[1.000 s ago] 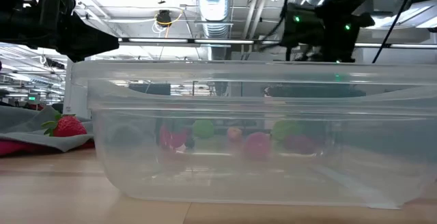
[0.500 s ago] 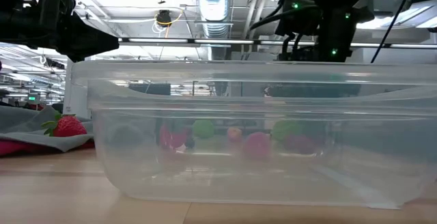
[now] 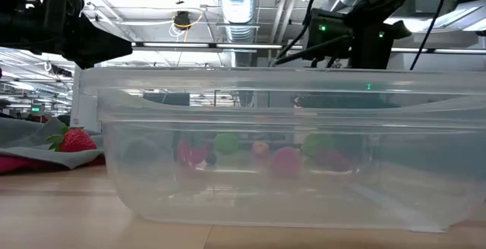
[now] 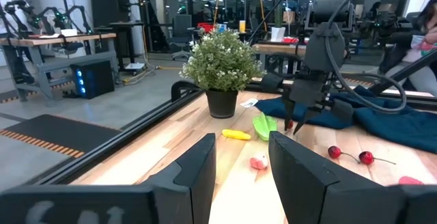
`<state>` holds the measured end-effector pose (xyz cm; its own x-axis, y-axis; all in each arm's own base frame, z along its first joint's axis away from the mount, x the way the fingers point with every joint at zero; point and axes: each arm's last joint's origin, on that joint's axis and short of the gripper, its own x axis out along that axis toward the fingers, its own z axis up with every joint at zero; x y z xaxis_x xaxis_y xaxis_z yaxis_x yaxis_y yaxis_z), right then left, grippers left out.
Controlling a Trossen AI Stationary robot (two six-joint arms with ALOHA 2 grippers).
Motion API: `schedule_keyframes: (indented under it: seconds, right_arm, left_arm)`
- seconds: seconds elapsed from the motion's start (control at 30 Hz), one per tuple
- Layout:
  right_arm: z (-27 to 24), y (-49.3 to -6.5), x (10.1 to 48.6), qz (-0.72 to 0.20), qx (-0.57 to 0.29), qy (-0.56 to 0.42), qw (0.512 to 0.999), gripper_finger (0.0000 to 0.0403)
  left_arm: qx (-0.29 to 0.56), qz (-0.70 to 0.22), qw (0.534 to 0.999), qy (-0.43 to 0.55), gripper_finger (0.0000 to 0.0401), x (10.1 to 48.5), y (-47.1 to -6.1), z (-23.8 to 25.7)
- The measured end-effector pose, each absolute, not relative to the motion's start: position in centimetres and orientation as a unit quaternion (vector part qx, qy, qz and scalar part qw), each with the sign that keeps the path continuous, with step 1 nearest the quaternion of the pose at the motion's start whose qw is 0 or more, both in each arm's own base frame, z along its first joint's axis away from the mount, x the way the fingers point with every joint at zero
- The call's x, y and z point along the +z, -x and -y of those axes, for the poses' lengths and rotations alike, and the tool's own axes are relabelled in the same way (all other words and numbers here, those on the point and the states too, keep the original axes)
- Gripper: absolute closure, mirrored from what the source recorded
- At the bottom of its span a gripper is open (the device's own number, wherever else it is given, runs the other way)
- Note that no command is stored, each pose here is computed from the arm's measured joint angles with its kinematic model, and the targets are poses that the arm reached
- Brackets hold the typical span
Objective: Pick and placing Produce into tupperware
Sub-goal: Put the cherry into the transparent bin
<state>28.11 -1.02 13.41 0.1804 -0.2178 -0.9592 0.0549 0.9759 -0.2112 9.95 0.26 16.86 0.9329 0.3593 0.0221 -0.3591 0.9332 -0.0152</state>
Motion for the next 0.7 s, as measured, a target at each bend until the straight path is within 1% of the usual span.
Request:
schedule_keyframes:
  seconds: [0.1,0.23,0.7]
  right_arm:
    - [0.98,-28.09,13.5,-0.633,-0.09,0.063,0.766,0.0326]
    - [1.02,-27.79,13.42,-0.645,-0.091,0.057,0.756,0.0385]
    - [0.89,-27.64,13.39,-0.651,-0.095,0.056,0.751,0.0392]
  left_arm:
    - [0.183,0.012,0.983,0.005,0.0274,16.86,-9.95,-0.26]
    - [0.183,0.012,0.983,0.006,0.0274,16.86,-9.95,-0.26]
    - [0.183,0.012,0.983,0.006,0.0274,16.86,-9.95,-0.26]
